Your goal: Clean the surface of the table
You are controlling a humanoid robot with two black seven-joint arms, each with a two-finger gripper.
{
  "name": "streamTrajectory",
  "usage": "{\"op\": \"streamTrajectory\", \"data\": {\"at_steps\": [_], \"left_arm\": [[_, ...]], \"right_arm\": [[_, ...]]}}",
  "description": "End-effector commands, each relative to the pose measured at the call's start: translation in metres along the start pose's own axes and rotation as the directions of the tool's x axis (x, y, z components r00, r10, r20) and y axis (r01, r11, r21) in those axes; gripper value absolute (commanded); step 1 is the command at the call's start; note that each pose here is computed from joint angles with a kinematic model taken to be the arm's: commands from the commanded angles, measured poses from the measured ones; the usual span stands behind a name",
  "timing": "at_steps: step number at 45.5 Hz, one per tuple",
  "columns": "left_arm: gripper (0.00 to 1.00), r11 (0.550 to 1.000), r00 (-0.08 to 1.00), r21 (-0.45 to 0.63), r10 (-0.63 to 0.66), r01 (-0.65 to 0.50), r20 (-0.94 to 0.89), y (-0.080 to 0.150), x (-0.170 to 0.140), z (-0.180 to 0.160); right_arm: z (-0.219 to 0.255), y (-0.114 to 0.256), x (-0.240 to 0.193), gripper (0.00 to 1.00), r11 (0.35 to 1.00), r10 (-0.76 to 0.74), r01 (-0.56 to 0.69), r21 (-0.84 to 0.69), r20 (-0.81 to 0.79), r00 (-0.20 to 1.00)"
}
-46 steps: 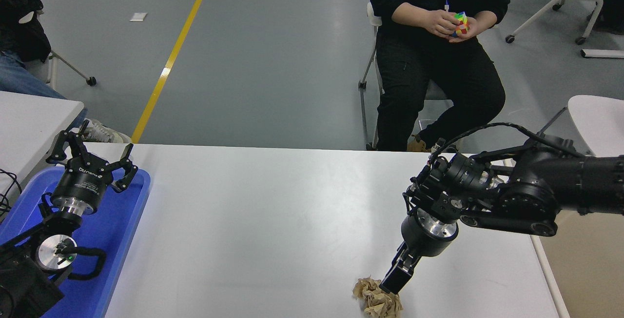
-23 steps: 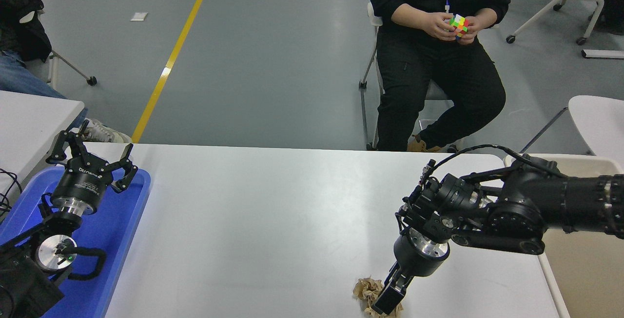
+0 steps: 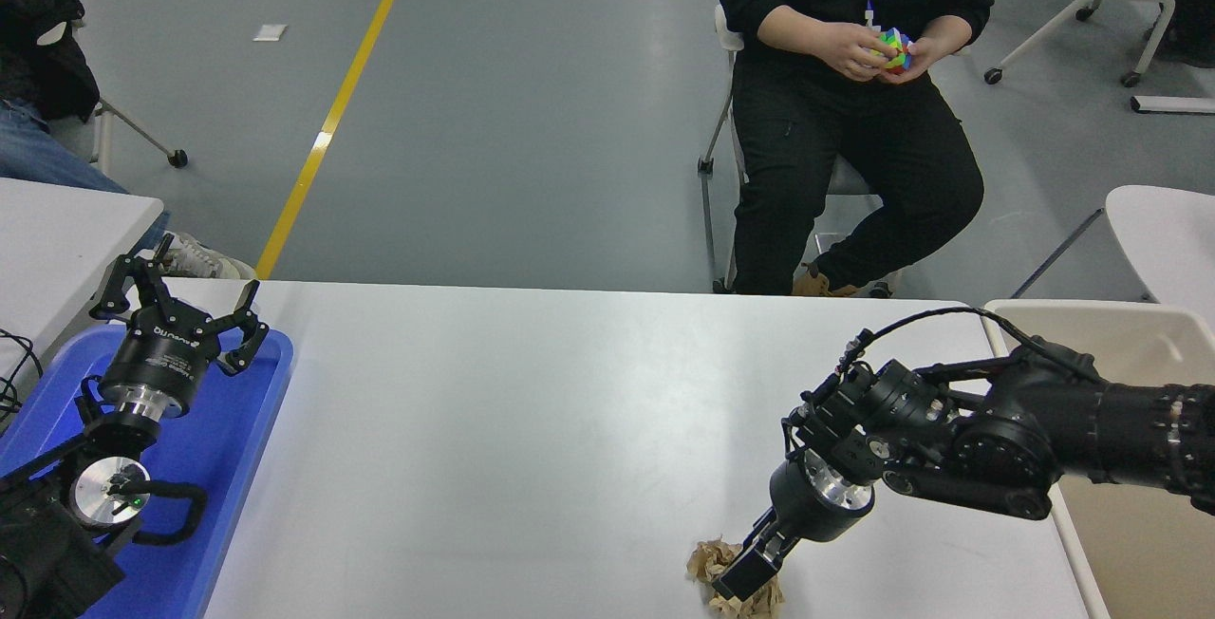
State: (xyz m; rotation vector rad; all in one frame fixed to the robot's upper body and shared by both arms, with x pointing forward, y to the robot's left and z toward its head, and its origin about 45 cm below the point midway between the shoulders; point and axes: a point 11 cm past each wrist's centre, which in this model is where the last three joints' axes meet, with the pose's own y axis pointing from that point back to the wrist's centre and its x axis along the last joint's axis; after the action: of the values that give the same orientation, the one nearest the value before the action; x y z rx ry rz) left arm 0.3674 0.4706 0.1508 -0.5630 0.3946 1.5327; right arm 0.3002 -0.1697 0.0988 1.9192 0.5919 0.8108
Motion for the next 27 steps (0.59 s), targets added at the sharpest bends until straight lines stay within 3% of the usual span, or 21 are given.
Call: {"op": "streamTrajectory", "data": {"at_steps": [1,18,27], "left_arm": [[1.00,1.000,1.000,-0.001,0.000,0.000,0.001,0.000,0.000,0.001],[1.00,1.000,1.000,0.000,0.000,0.000,0.000,0.000,0.000,0.000],[1.00,1.000,1.000,-0.001,0.000,0.000,0.001,0.000,0.000,0.001]], "right_arm": [[0.007,-0.009,-0.014,0.98,1.000,0.014,-0.013,-0.009,0.025,1.000],[0.001,-0.017,-0.021,0.96,1.000,0.004,-0.005,0.017,0.032,0.999],[-0.002,-0.022,-0.027,0.73,0.999,-0.001,0.000,0.042,0.029,1.000]]}}
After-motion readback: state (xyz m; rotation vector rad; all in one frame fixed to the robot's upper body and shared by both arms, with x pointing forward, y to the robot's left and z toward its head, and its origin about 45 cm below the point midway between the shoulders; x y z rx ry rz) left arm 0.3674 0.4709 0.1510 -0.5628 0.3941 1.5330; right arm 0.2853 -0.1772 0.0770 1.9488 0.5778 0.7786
